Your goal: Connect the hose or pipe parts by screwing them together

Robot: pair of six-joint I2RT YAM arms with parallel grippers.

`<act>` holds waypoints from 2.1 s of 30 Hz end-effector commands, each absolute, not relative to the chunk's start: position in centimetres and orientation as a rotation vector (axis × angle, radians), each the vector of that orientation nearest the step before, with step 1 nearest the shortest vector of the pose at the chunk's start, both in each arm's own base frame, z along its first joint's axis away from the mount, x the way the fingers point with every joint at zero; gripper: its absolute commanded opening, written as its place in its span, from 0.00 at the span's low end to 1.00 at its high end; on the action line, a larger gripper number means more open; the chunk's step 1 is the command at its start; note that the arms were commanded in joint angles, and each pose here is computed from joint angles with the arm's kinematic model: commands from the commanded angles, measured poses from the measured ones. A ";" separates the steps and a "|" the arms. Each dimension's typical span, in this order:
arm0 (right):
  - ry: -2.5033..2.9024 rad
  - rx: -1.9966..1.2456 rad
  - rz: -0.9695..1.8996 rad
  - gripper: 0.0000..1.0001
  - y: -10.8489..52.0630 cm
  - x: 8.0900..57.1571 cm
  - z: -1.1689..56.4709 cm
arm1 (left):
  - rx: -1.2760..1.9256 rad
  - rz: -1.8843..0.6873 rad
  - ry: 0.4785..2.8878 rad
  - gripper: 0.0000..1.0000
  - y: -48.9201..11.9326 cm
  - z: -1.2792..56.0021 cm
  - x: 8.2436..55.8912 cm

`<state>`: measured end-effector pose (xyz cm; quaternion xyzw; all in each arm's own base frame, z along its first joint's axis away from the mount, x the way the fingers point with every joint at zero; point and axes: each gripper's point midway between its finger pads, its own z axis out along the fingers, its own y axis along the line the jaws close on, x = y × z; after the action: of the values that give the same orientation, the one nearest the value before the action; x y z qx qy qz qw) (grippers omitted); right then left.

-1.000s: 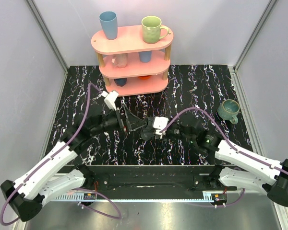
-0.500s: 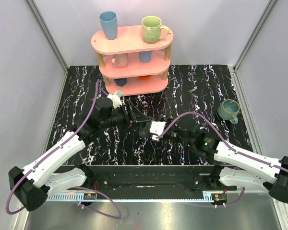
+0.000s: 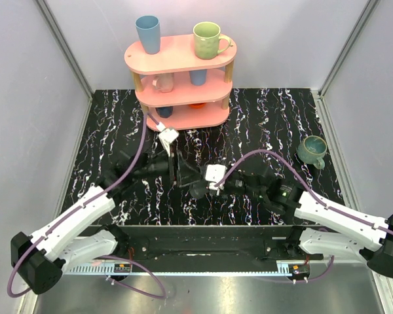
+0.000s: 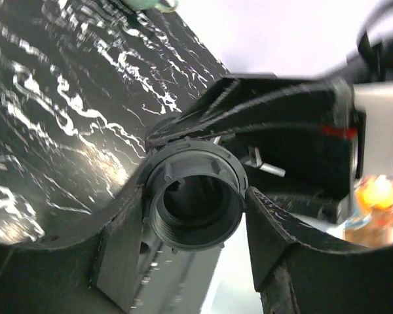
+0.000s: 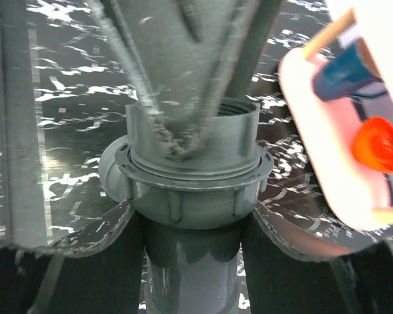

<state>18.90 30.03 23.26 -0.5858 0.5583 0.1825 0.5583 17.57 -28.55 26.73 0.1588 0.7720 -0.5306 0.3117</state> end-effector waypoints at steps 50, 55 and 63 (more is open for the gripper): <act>1.156 -1.325 0.307 0.00 31.4 21.1 26.9 | -0.308 -1.482 2.229 0.75 -26.7 28.8 19.0; 1.170 -1.333 0.302 0.00 31.7 21.4 26.7 | -0.232 -1.516 2.216 0.67 -27.4 28.4 18.6; 1.207 -1.326 0.328 0.00 32.1 21.4 26.6 | -0.002 -1.484 2.207 0.41 -28.6 26.3 18.6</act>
<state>20.79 30.46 21.74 -0.6091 0.5478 0.1250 0.5598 19.99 -26.70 25.29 -0.0921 0.8287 -0.4986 0.2372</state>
